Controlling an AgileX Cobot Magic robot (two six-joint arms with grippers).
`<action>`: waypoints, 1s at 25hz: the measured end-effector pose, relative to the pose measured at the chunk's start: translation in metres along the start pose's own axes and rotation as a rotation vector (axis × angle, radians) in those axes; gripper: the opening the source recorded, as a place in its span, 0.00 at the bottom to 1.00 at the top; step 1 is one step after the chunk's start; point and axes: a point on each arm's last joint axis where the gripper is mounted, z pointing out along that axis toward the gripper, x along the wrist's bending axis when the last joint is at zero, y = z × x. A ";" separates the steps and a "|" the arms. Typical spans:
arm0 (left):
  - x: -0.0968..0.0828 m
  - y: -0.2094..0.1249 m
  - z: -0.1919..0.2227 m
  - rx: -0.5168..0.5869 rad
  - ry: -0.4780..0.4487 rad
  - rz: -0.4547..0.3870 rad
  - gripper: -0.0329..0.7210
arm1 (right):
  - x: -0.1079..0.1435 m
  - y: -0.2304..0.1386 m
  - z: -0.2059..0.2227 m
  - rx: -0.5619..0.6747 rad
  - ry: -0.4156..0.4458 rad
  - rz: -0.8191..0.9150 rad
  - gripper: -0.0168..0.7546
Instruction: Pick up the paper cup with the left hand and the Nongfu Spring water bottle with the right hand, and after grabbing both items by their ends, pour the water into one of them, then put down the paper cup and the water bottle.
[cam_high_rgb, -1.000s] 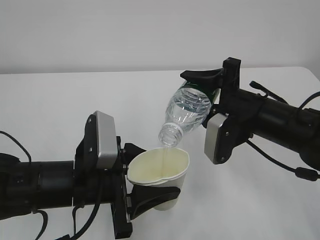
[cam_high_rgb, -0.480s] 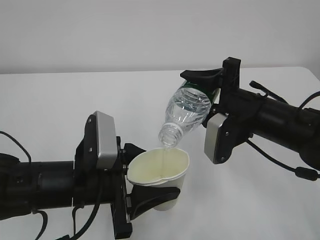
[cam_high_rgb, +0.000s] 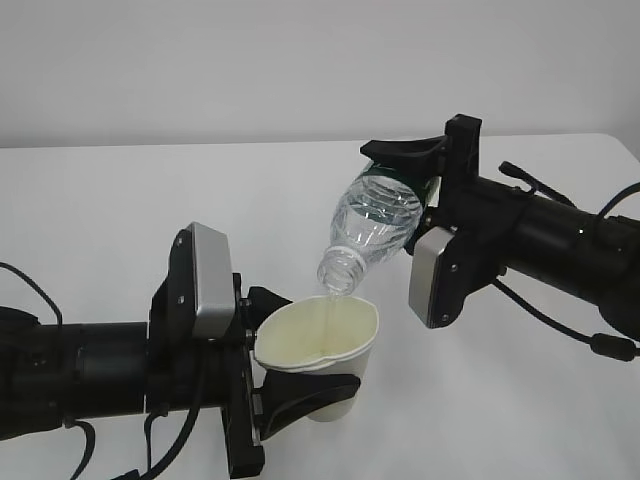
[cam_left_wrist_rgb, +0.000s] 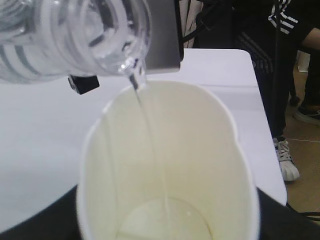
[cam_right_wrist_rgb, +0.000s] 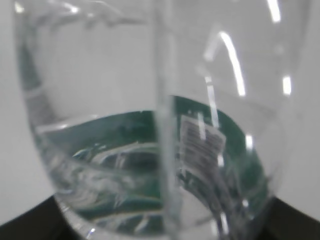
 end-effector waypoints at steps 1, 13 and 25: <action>0.000 0.000 0.000 0.000 0.000 0.000 0.60 | 0.000 0.000 0.000 0.000 0.000 0.000 0.62; 0.000 0.000 0.000 0.000 0.000 0.000 0.60 | 0.000 0.000 0.000 0.000 0.000 -0.005 0.62; 0.000 0.000 0.000 0.000 0.000 0.000 0.60 | 0.000 0.000 0.000 0.000 0.000 -0.011 0.62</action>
